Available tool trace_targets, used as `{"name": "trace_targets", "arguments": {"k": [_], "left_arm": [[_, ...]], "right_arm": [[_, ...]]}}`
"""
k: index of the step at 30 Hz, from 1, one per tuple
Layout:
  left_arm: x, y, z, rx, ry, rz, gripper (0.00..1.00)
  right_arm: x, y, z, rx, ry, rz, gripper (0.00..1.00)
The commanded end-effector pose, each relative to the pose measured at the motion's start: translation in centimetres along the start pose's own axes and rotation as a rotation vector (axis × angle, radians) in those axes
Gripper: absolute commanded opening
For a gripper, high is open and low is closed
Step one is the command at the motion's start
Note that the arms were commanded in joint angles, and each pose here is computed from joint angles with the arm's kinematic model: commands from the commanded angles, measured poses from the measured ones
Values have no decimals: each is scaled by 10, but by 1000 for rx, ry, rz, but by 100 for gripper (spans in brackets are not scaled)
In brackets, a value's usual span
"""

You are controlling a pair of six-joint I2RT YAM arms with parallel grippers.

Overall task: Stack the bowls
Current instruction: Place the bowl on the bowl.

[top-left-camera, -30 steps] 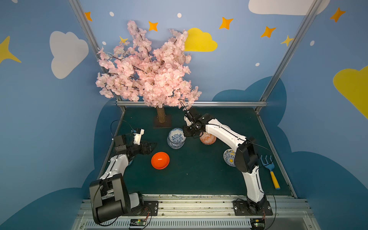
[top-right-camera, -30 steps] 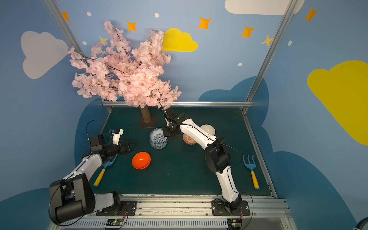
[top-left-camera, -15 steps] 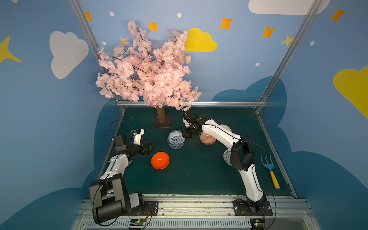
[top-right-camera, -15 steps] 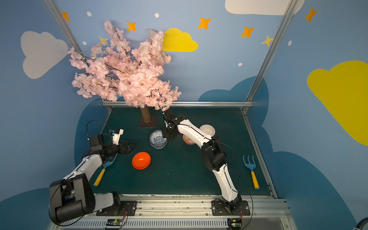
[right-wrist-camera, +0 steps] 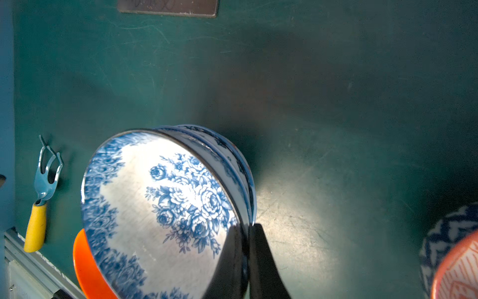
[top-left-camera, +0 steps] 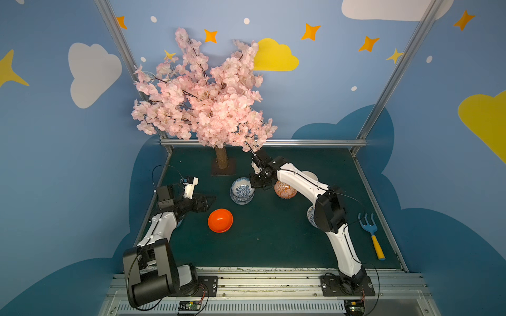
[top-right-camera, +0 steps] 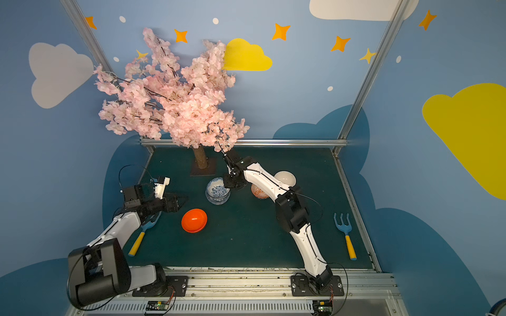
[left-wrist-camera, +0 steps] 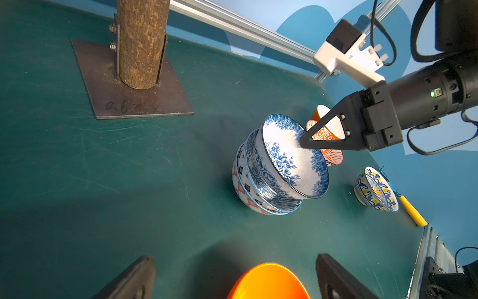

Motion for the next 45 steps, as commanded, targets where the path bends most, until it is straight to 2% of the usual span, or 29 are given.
{"name": "trace_targets", "arguments": {"k": [1,20,27,29,37,45], "left_arm": [[-3,0,-3,-8,15,25,100],[-5,-1,-3,-14,23,37,100],[-6,-1,-3,-14,26,39,100],[-6,-1,-3,-15,29,40,100],[-6,-1,-3,-14,29,41,100],[-6,-1,-2,-12,29,43,100]], "right_arm": [[7,-4,-4,-16,-8,-17,0],[4,7,-3,-6,-22,38,0],[7,2,1,-7,-36,48,35],[8,0,2,-11,-41,52,41],[7,-13,-2,-52,-59,84,46],[8,-9,0,-32,-56,69,43]]}}
Point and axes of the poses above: each gripper's point midway between its finger pads, its own y axis out along the fingers, its own x axis along the line the jaws close on, z = x × y, the point moved 7 cm from there along -y, back along the fingers, and after that the axes turned 10 degrees about y, right-handed, at the moved point
